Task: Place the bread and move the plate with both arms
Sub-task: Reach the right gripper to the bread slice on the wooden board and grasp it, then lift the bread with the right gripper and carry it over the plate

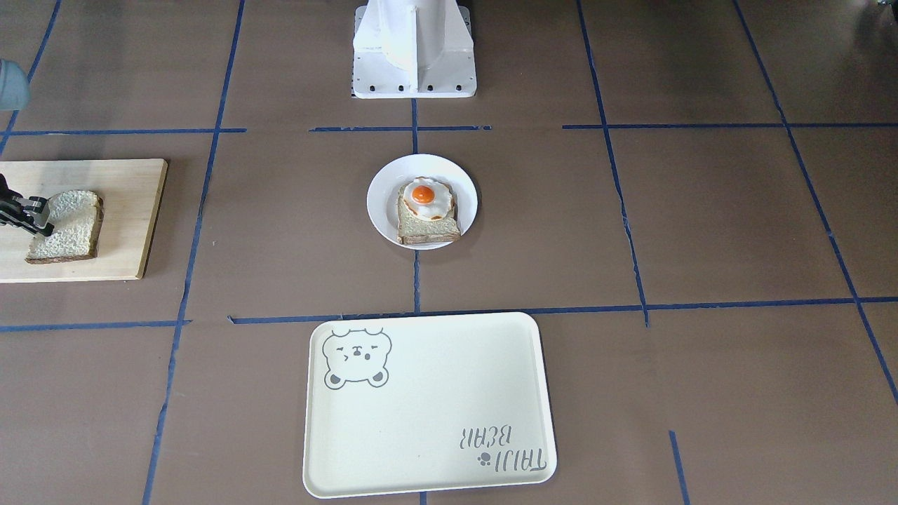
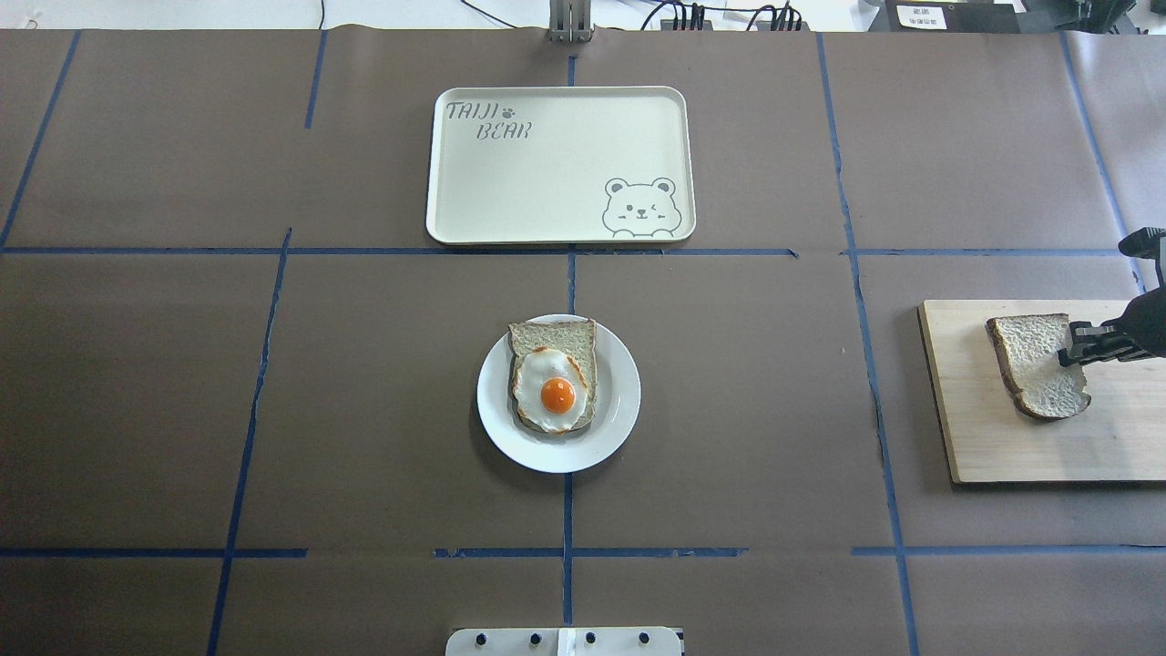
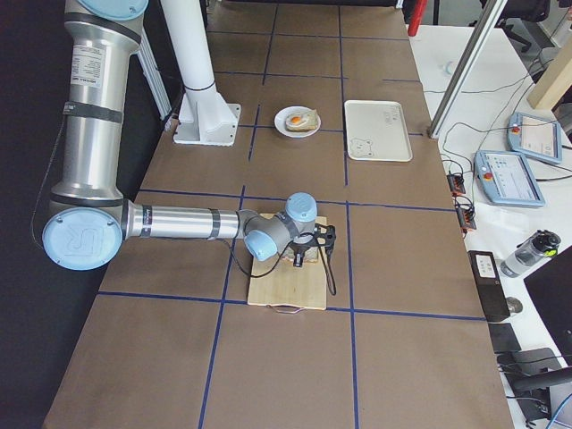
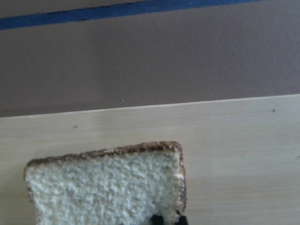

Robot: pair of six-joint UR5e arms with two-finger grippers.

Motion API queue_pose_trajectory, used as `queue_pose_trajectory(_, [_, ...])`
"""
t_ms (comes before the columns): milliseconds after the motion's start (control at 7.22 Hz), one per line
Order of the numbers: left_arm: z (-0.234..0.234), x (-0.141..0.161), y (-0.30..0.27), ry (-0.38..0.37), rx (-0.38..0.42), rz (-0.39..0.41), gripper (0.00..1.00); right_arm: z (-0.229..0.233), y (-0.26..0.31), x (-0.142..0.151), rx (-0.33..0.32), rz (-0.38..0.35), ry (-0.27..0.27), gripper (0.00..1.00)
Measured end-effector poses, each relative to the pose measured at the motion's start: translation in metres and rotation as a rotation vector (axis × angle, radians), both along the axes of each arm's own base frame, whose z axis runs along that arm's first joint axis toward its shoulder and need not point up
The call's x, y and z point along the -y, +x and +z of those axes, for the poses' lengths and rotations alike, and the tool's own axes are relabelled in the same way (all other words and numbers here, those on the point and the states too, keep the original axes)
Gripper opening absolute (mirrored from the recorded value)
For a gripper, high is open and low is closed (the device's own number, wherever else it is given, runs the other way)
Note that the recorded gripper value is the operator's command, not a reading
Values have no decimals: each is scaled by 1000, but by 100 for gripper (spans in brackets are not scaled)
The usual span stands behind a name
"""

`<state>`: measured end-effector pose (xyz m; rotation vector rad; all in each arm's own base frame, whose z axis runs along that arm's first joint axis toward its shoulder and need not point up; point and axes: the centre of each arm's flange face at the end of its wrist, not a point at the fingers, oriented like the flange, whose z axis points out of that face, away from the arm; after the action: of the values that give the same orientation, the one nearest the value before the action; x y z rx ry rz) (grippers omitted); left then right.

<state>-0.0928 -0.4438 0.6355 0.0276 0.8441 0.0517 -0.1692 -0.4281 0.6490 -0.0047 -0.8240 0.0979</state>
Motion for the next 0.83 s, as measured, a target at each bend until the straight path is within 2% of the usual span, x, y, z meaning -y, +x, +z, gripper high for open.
queue_pose_trajectory(416, [-2, 1, 0, 4, 0, -1, 100, -14, 0, 1, 16, 1, 23, 0])
queue_pose_trajectory(831, [-3, 2, 0, 5, 1, -1, 100, -60, 14, 4, 74, 20, 90, 0])
